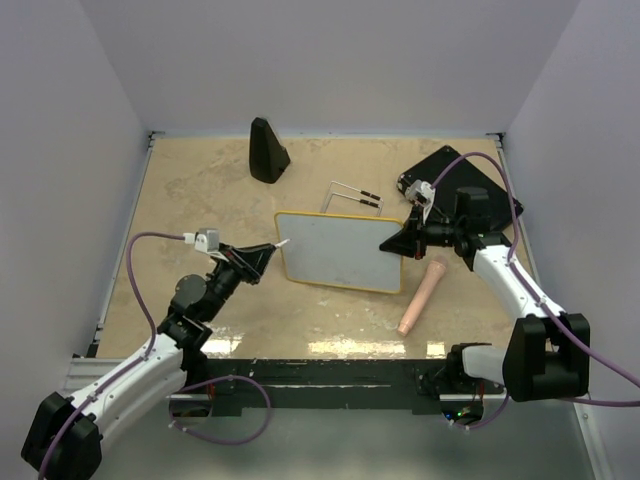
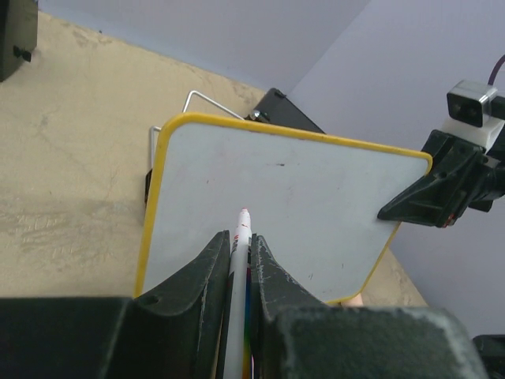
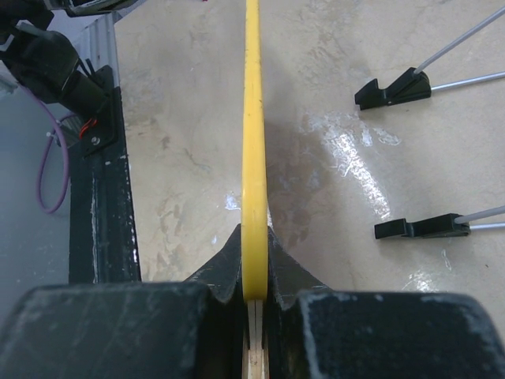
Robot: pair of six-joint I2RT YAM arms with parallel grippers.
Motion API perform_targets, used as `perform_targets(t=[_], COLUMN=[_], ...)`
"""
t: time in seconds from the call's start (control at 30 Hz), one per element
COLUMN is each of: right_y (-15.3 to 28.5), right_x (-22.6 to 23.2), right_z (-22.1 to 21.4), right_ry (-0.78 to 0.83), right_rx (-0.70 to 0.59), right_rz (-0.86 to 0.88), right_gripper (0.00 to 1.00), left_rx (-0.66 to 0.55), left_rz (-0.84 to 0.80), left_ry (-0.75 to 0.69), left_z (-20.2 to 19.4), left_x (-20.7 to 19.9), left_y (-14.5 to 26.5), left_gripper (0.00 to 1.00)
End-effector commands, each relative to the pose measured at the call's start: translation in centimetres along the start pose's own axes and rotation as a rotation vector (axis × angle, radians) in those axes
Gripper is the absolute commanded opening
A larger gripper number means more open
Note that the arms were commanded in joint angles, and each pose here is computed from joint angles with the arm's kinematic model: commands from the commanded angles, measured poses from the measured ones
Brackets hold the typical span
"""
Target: Write a sentence on the whiteboard
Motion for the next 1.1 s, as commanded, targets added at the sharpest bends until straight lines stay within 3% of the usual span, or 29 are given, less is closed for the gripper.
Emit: perform_targets(t=[0.0, 0.7, 1.07], right_y=[0.0, -0.1, 0.5], right_x=[0.3, 0.3, 0.1], right_z=[1.6, 2.7, 4.8], right_ry=[0.070, -0.049, -0.141], right_rx=[-0.054, -0.072, 0.004], right_rz=[0.077, 0.087, 0.030], right_gripper=[0.00, 0.00, 0.00], left_rx=[-0.132, -0.194, -0.208], left_rz=[-0.044, -0.104, -0.129], left_ry=[-0.016, -0.092, -0.137], left_z=[2.0, 1.9, 2.8], left_x=[-1.2, -0.9, -1.6], left_y=[-0.7, -0.7, -0.9], left_gripper=[0.00, 0.00, 0.00])
Point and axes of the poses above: each gripper's point midway between its finger pads, its own y axis back along the fingers, its own x axis along the line the jaws close on, z = x × y, the point moved 10 cm from there along y, back along the fingers, and after that the axes turned 3 degrees about y, right-handed, at the moved point
